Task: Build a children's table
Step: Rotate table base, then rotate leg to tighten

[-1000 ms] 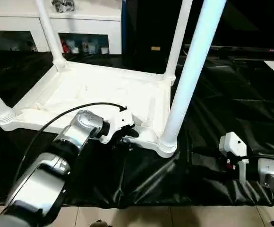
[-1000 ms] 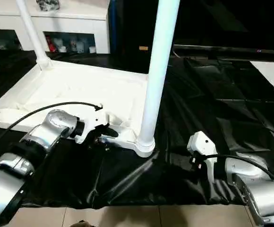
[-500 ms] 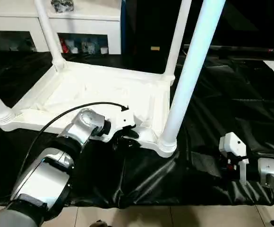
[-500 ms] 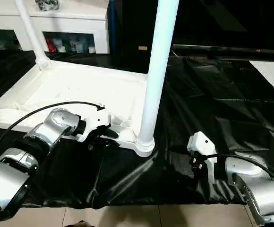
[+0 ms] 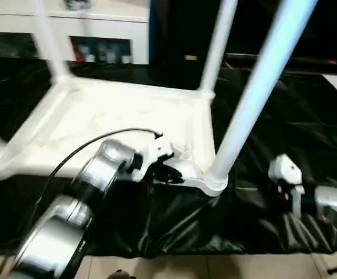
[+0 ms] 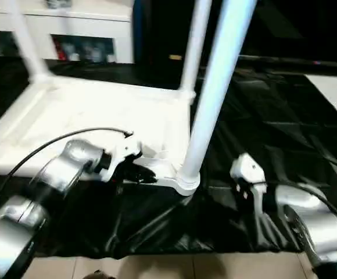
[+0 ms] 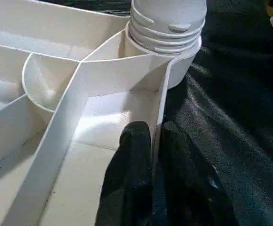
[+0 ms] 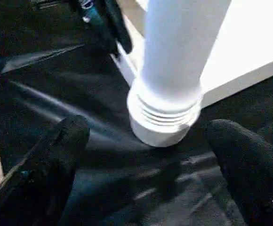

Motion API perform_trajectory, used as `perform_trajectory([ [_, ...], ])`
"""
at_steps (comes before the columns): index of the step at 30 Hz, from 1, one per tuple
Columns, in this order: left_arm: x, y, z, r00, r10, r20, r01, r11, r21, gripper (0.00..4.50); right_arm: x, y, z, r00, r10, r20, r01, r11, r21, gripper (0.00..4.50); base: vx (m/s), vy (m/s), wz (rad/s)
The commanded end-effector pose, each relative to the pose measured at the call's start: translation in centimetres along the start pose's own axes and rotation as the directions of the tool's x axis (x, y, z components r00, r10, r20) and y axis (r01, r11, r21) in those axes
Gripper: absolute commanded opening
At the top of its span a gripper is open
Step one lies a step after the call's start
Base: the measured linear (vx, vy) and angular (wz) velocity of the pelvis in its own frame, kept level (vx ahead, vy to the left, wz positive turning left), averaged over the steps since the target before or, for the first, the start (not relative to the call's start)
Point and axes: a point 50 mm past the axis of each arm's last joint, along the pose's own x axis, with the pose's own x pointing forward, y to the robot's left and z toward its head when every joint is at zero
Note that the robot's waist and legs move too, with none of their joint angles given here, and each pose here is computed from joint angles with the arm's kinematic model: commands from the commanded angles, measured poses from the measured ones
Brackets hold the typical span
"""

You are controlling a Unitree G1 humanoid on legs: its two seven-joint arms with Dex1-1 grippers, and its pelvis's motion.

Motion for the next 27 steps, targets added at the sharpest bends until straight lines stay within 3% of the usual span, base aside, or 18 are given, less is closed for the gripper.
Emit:
perform_trajectory([
  [1, -0.3, -0.8, -2.5, 0.997, 0.035, -0.073, -0.041, 0.995, -0.086, 0.17, 0.3, -0.2, 0.1, 1.000, -0.006, -0.005, 0.006, 1.000, -0.014, 4.50, 0.000, 0.000, 0.00],
  [5, -0.8, -2.6, -3.5, 0.990, 0.044, -0.131, -0.053, 0.996, -0.071, 0.01, 1.4, -0.2, 0.3, 1.000, -0.007, 0.011, 0.007, 1.000, -0.022, 4.50, 0.000, 0.000, 0.00],
  [11, -0.9, -2.8, -3.5, 0.978, 0.142, -0.155, -0.162, 0.979, -0.126, 0.01, 2.6, -0.6, 0.4, 1.000, 0.002, -0.005, -0.002, 0.999, -0.045, 4.50, 0.000, 0.000, 0.00],
  [15, -0.4, -2.5, -2.3, 0.968, 0.239, -0.081, -0.249, 0.958, -0.142, 0.01, 4.1, -1.3, 0.8, 1.000, -0.020, 0.005, 0.020, 0.996, -0.090, 4.50, 0.000, 0.000, 0.00],
  [22, 0.0, -2.6, -1.3, 0.982, 0.186, 0.016, -0.183, 0.978, -0.096, 0.01, 4.9, -2.3, 1.1, 0.997, -0.075, -0.004, 0.074, 0.990, -0.123, 4.50, 0.000, 0.000, 0.00],
  [23, -0.1, -2.5, -1.3, 0.983, 0.185, 0.013, -0.183, 0.979, -0.084, 0.45, 5.0, -2.2, 1.2, 0.998, -0.063, -0.003, 0.062, 0.990, -0.128, 4.50, 0.000, 0.000, 0.00],
  [27, -0.3, -2.3, -1.6, 0.985, 0.173, -0.010, -0.173, 0.982, -0.081, 0.62, 5.0, -2.1, 1.2, 0.998, -0.055, -0.001, 0.055, 0.989, -0.135, 4.50, 0.000, 0.000, 0.00],
])
